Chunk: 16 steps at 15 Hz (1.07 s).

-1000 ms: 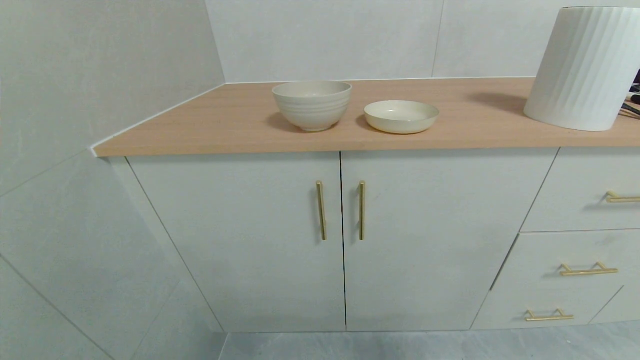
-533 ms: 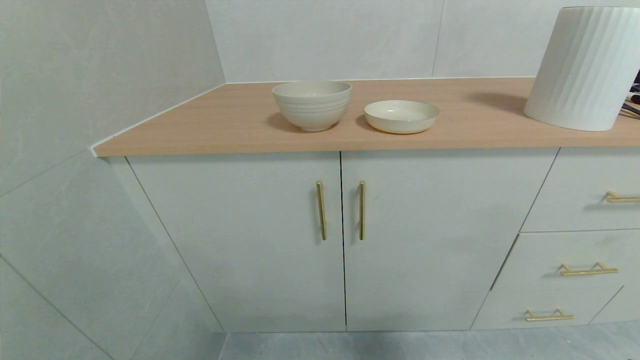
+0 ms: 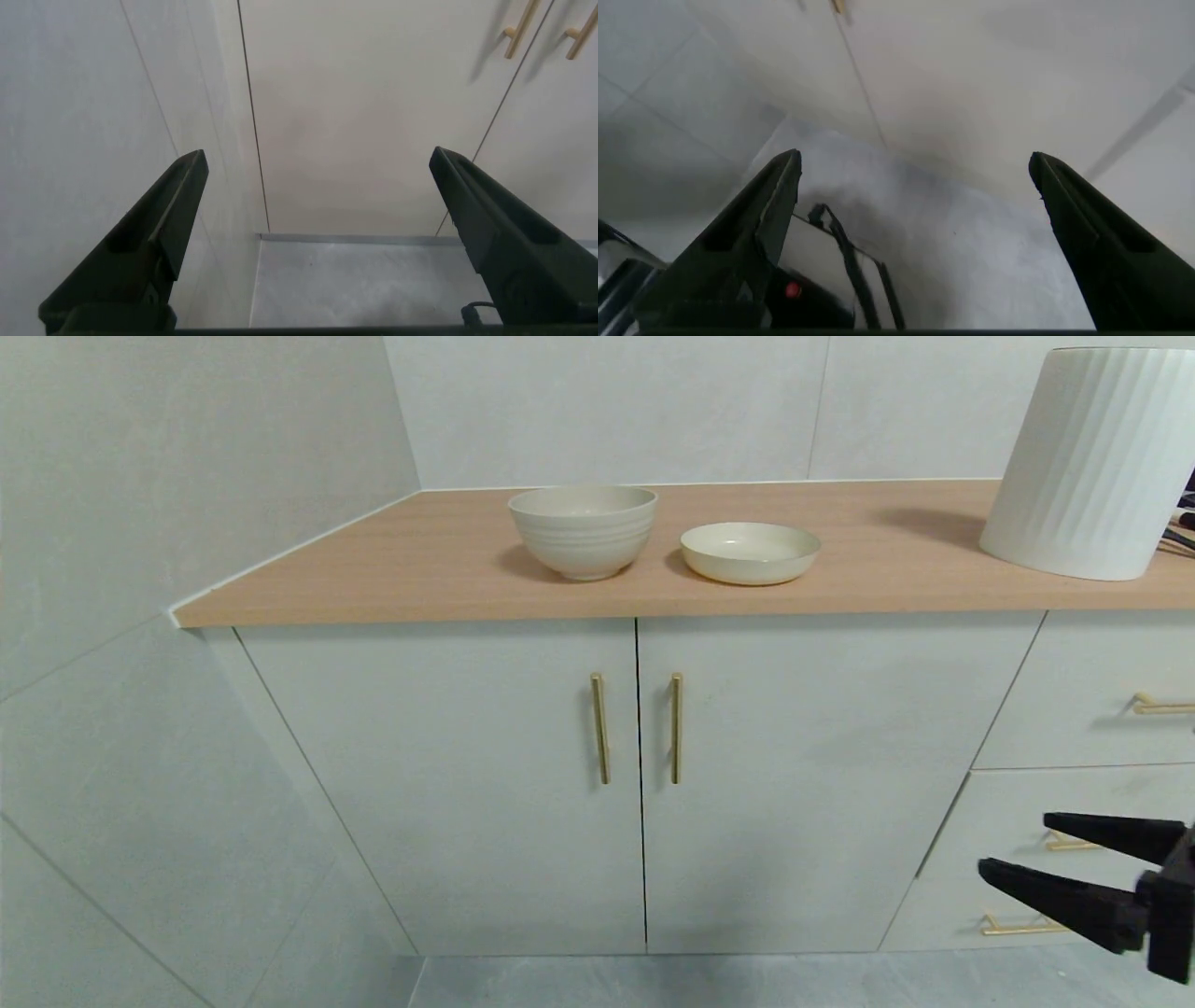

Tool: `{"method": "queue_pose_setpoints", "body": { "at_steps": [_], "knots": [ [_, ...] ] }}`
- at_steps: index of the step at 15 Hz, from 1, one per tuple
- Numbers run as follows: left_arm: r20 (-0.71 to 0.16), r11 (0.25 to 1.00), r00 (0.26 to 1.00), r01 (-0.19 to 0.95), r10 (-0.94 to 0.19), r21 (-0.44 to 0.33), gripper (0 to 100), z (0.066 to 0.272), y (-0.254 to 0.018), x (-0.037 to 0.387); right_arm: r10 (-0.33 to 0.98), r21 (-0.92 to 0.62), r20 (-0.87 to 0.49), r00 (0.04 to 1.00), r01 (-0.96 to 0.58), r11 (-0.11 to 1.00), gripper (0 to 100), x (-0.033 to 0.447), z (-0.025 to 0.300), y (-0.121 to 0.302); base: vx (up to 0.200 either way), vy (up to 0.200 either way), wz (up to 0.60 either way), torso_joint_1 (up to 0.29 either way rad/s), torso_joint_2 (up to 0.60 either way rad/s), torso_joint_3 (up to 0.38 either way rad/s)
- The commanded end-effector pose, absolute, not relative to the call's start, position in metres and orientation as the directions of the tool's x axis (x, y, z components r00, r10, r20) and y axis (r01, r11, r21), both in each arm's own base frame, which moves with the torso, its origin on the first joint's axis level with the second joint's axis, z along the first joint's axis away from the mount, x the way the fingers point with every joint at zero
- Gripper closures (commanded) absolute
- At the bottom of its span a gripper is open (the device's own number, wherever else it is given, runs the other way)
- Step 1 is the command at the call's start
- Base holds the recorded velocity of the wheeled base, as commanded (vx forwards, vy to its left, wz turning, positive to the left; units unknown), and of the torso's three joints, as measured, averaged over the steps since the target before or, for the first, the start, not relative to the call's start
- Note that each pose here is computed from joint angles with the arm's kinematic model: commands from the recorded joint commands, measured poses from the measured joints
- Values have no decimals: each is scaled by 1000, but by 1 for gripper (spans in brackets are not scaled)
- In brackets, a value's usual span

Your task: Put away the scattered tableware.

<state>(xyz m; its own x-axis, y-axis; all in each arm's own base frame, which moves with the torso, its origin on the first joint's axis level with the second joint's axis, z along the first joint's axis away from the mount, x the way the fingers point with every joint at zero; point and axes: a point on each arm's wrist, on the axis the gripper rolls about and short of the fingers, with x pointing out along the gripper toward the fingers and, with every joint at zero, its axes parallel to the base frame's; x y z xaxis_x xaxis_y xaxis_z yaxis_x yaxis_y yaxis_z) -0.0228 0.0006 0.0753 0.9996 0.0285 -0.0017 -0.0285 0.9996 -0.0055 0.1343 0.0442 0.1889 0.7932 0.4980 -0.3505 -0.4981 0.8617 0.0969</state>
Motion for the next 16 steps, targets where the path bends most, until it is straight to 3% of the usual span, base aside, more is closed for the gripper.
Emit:
{"method": "queue_pose_setpoints", "body": {
  "at_steps": [1, 6, 16],
  "knots": [
    [-2, 1000, 1000, -29, 29, -6, 0, 75, 1, -23, 551, 116, -406, 729, -557, 823, 0, 175, 175, 72, 0, 0, 0, 0, 0, 0],
    [-2, 1000, 1000, -29, 29, -6, 0, 75, 1, -23, 634, 124, -397, 664, -645, 754, 0, 218, 167, 119, 0, 0, 0, 0, 0, 0],
    [-2, 1000, 1000, -29, 29, -6, 0, 75, 1, -23, 690, 161, -361, 628, -686, 709, 0, 266, 173, 170, 0, 0, 0, 0, 0, 0]
  ]
}}
